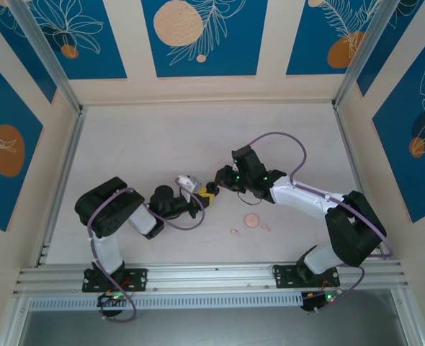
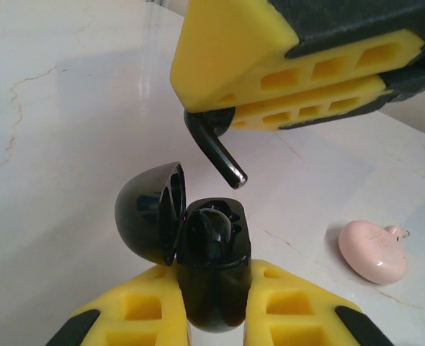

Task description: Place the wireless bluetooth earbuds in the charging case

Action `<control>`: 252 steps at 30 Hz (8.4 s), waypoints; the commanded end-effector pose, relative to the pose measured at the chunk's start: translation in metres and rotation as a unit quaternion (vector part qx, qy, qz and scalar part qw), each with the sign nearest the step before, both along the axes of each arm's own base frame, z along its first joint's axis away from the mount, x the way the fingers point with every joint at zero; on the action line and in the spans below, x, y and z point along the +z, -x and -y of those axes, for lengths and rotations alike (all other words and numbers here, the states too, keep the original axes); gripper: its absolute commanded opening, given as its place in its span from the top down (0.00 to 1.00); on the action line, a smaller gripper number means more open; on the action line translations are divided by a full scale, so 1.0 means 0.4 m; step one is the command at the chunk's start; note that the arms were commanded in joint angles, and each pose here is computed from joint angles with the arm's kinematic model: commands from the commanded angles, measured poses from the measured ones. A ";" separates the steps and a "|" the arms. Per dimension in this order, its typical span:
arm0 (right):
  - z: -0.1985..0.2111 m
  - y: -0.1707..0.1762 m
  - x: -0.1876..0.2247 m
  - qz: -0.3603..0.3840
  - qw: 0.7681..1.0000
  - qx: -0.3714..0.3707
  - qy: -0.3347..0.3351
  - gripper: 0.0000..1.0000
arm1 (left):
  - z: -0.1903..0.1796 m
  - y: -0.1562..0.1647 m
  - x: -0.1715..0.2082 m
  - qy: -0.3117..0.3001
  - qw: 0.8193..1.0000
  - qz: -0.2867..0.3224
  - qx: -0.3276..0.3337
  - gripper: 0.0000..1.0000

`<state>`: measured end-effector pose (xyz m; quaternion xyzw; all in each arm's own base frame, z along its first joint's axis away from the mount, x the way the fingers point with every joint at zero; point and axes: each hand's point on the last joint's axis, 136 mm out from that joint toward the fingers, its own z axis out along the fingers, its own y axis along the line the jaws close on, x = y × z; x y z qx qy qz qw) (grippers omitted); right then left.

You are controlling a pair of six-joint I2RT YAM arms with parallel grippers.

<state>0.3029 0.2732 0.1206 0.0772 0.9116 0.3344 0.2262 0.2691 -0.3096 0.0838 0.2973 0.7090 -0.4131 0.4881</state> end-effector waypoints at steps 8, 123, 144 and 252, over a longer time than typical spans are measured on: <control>0.002 -0.004 -0.006 0.024 0.999 -0.004 0.020 0.83 | 0.023 -0.020 0.101 0.057 0.998 0.020 0.007 0.92; 0.140 0.092 -0.162 -0.326 0.917 0.119 0.199 0.64 | -0.066 0.022 0.056 -0.033 0.997 0.054 0.042 0.92; 0.141 0.110 -0.264 -0.359 0.894 0.136 0.229 0.69 | -0.066 0.019 0.054 -0.039 0.997 0.054 0.043 0.92; -0.051 0.077 0.029 0.052 0.985 0.159 -0.037 0.81 | -0.013 0.019 0.137 0.039 0.996 0.082 0.003 0.91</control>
